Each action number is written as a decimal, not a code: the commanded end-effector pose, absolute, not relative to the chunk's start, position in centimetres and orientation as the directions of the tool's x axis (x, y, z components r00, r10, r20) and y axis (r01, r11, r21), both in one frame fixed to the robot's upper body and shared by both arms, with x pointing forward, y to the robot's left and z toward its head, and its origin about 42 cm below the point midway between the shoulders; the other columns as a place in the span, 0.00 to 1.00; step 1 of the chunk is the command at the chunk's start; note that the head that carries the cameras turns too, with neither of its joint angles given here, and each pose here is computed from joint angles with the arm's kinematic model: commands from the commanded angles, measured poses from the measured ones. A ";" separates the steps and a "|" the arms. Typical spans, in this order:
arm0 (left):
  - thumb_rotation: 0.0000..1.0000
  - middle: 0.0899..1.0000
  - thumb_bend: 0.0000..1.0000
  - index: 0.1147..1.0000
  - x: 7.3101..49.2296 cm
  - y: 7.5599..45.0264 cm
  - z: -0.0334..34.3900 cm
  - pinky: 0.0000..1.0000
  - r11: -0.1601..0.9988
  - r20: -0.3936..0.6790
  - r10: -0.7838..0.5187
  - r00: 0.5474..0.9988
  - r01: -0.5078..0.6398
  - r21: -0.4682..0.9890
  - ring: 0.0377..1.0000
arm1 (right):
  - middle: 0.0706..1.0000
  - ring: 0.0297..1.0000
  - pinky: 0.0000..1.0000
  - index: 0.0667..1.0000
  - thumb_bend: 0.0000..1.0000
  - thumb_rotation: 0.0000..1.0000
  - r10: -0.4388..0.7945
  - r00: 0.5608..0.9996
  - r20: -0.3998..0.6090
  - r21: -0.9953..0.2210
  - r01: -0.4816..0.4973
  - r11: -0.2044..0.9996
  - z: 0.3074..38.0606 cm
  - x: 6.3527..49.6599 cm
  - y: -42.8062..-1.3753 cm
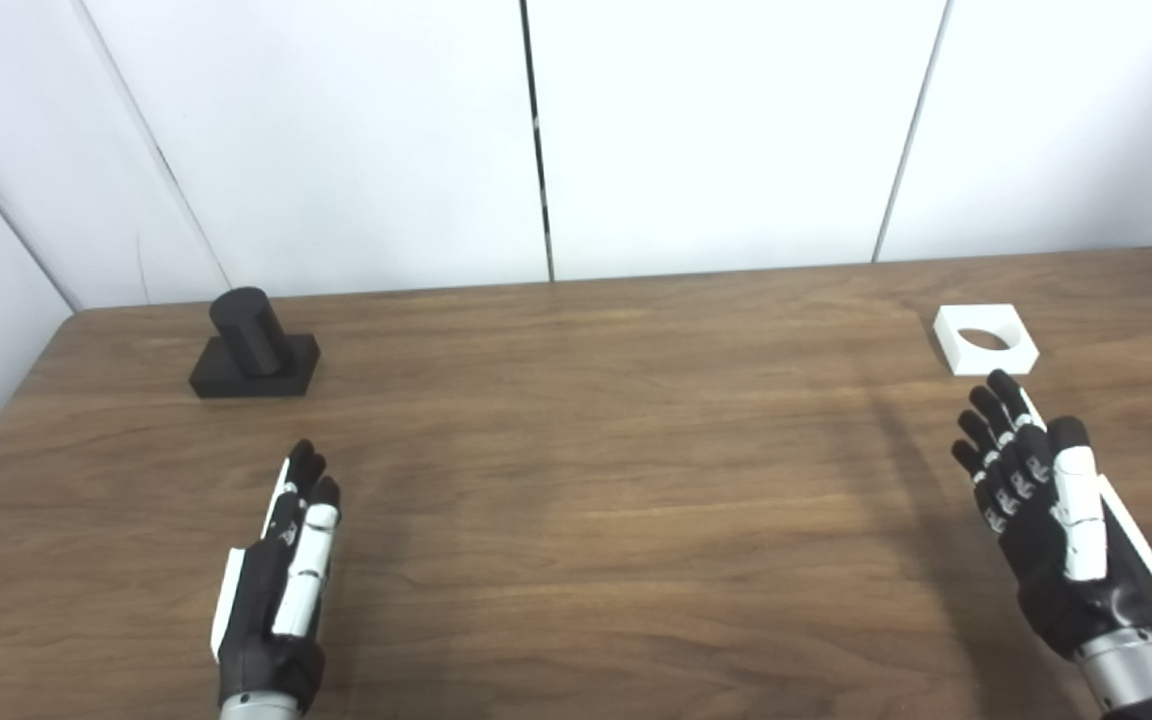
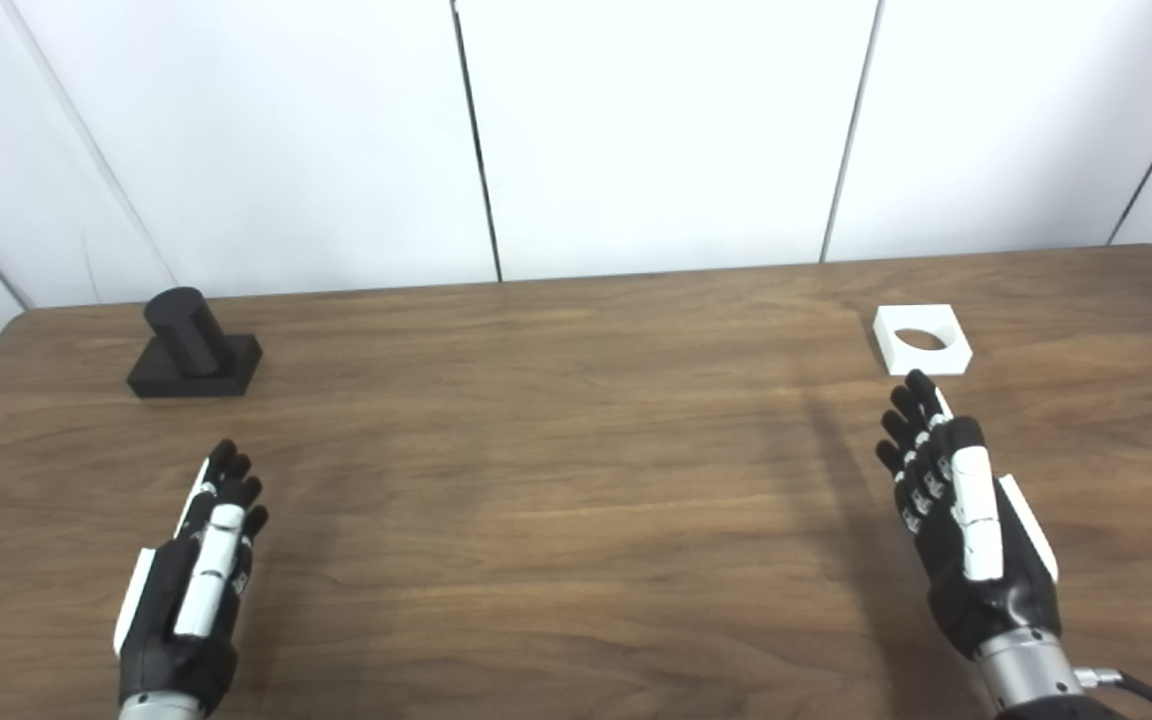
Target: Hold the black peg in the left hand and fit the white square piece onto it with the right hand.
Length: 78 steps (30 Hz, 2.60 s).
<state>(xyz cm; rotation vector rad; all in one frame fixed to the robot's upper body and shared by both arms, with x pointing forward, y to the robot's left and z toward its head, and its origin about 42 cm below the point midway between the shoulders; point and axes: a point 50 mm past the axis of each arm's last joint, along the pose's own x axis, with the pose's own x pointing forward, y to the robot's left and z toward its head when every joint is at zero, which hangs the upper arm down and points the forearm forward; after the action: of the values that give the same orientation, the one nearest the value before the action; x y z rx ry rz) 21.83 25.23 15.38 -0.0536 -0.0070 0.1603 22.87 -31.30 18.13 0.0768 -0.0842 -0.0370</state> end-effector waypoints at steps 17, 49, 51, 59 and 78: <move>0.08 0.98 1.00 0.96 25.6 35.3 22.2 0.96 0.851 0.127 0.350 0.928 -0.372 0.371 0.98 | 1.00 1.00 1.00 1.00 0.57 1.00 -0.024 0.990 0.139 0.047 0.017 0.999 19.0 24.1 -33.6; 0.09 0.99 0.95 0.96 36.0 34.7 22.4 0.91 0.773 0.082 0.376 0.923 -0.361 0.521 0.97 | 0.98 1.00 1.00 1.00 0.58 1.00 -0.003 0.991 0.134 -0.014 0.005 1.000 17.0 24.7 -36.2; 0.07 0.98 0.93 0.96 36.3 34.9 22.2 0.91 0.763 0.078 0.386 0.919 -0.366 0.533 0.97 | 0.99 1.00 1.00 1.00 0.59 1.00 0.001 0.991 0.132 -0.017 0.001 1.000 16.9 24.7 -36.2; 0.06 0.98 0.92 0.95 38.3 35.3 23.1 0.92 0.722 0.089 0.401 0.912 -0.375 0.582 0.97 | 0.99 1.00 1.00 1.00 0.57 1.00 -0.002 0.992 0.126 -0.021 0.004 1.000 16.6 24.6 -36.7; 0.09 0.94 0.98 0.92 43.1 37.9 27.6 0.88 0.558 0.106 0.363 0.926 -0.307 0.771 0.96 | 0.98 1.00 1.00 1.00 0.60 1.00 -0.002 0.994 0.106 -0.020 0.005 1.000 16.3 24.0 -37.2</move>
<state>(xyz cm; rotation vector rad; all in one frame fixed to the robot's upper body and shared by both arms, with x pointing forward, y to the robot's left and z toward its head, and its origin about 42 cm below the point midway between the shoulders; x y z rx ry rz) 41.86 37.33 24.16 0.8428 0.1296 0.3669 23.66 -36.50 14.77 0.0052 -0.0380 -0.0199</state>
